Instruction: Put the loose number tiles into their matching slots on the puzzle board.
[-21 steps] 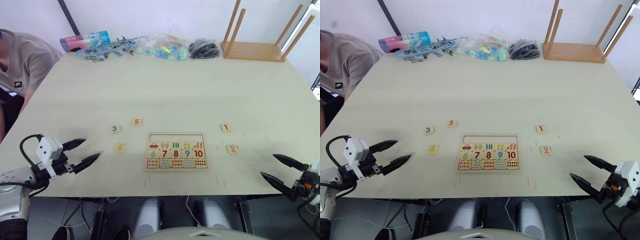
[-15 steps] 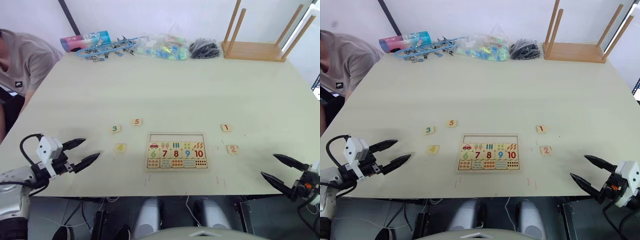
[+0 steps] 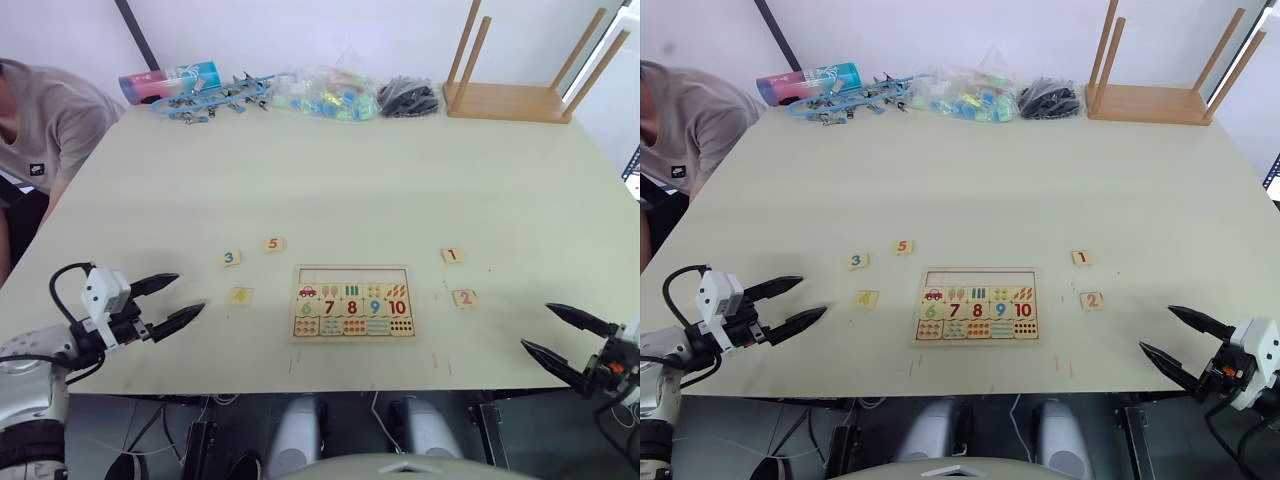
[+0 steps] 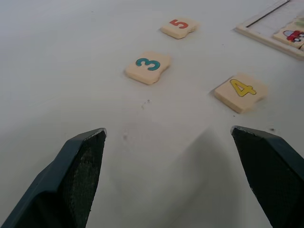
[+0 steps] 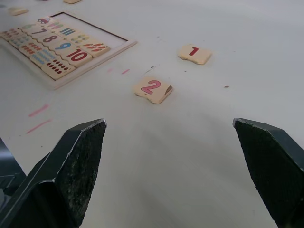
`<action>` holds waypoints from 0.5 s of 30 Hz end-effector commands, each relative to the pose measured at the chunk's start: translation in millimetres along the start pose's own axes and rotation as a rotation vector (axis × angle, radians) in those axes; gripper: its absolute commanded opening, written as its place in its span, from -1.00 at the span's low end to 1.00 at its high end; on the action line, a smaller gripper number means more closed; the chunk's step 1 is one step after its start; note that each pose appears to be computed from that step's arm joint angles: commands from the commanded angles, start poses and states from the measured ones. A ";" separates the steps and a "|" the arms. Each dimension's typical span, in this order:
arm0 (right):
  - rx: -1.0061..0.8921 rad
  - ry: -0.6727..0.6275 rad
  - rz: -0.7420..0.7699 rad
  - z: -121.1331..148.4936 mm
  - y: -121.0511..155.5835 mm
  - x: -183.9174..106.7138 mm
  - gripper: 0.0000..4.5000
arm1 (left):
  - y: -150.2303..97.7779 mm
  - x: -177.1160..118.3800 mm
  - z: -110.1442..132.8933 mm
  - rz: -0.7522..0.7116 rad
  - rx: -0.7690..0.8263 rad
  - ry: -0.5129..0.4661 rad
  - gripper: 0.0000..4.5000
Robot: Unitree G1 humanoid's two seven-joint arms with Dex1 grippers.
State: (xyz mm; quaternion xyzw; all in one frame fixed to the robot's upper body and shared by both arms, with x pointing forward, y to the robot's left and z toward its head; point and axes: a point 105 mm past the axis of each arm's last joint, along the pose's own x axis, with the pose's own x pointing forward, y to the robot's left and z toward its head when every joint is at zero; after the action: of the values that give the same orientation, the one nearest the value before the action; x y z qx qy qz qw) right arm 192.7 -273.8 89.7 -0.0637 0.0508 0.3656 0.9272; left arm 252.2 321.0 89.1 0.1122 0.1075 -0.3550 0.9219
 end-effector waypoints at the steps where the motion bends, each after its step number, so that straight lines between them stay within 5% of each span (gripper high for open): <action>1: -0.051 -0.035 0.044 15.5 -0.6 4.8 0.99 | -1.2 11.6 26.3 -0.070 0.062 -0.061 1.00; 15: -0.135 0.006 0.188 45.8 -23.6 59.8 0.99 | -23.8 35.9 77.7 -0.516 0.204 -0.091 1.00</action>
State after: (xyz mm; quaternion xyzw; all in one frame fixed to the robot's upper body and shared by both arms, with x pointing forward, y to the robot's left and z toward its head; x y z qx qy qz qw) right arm 250.4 -242.6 127.4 -0.1166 0.0247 0.4505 0.8848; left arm 275.1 261.8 142.6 0.1449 0.0653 -0.5691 0.8067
